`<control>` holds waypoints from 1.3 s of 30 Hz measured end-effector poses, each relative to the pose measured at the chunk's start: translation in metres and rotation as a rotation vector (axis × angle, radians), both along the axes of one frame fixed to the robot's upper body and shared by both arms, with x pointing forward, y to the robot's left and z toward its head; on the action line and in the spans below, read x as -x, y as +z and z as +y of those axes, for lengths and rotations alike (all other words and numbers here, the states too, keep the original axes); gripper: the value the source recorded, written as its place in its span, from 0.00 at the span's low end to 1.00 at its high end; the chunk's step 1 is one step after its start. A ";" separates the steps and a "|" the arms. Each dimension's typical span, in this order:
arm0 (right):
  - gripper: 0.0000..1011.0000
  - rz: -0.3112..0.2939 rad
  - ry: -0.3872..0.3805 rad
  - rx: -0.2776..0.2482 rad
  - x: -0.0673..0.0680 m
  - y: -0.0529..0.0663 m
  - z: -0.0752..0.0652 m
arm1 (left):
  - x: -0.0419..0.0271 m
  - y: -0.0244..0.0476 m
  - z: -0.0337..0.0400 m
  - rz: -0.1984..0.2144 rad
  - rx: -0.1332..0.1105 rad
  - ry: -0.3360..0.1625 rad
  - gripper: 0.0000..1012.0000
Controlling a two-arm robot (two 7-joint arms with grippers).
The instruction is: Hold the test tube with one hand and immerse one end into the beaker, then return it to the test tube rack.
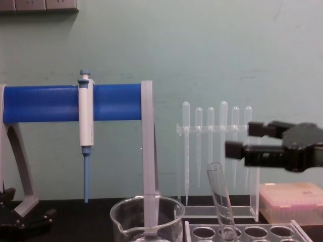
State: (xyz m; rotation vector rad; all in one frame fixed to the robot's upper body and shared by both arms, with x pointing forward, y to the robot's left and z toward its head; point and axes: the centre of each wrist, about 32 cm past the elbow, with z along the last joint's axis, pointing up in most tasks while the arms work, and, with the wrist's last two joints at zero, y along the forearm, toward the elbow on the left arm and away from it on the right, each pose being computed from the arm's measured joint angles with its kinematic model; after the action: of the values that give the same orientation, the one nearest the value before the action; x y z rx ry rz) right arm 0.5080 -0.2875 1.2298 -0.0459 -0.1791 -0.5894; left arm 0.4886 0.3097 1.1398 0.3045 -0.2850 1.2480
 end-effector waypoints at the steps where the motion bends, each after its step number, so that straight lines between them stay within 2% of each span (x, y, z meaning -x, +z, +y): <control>1: 0.99 -0.017 -0.032 -0.012 0.004 0.000 -0.001 | 0.0000 0.0000 0.0000 0.000 0.000 0.000 0.99; 6: 0.99 -0.050 -0.135 -0.041 0.015 -0.005 -0.006 | 0.0000 0.0000 0.0000 0.000 0.000 0.000 0.99; 11: 0.99 -0.060 -0.264 -0.065 0.026 -0.020 -0.012 | 0.0000 0.0000 0.0000 0.000 0.000 0.000 0.99; 12: 0.99 -0.062 -0.300 -0.072 0.029 -0.026 -0.013 | 0.0000 0.0000 0.0000 0.000 0.000 0.000 0.99; 13: 0.99 -0.062 -0.300 -0.072 0.029 -0.026 -0.013 | 0.0000 0.0000 0.0000 0.000 0.000 0.000 0.99; 18: 0.99 -0.086 -0.435 -0.075 0.039 -0.047 -0.013 | 0.0000 0.0000 0.0000 0.000 0.000 0.000 0.99; 23: 0.99 -0.063 -0.548 -0.076 0.047 -0.066 -0.009 | 0.0000 0.0000 0.0000 0.000 0.000 0.000 0.99; 28: 0.99 -0.041 -0.675 -0.045 0.056 -0.086 0.001 | 0.0000 0.0000 0.0000 0.000 0.000 0.000 0.99; 33: 0.99 -0.025 -0.709 -0.033 0.060 -0.097 0.006 | 0.0000 0.0000 0.0000 0.000 0.000 0.000 0.99; 39: 0.99 -0.029 -0.722 -0.017 0.063 -0.101 0.008 | 0.0000 0.0000 0.0000 0.000 0.000 0.000 0.99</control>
State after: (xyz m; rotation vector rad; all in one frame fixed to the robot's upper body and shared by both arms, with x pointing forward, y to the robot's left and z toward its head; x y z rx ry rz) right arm 0.4448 -0.2792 1.1291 -0.0861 -0.1847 -1.3119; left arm 0.4886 0.3097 1.1398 0.3045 -0.2850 1.2479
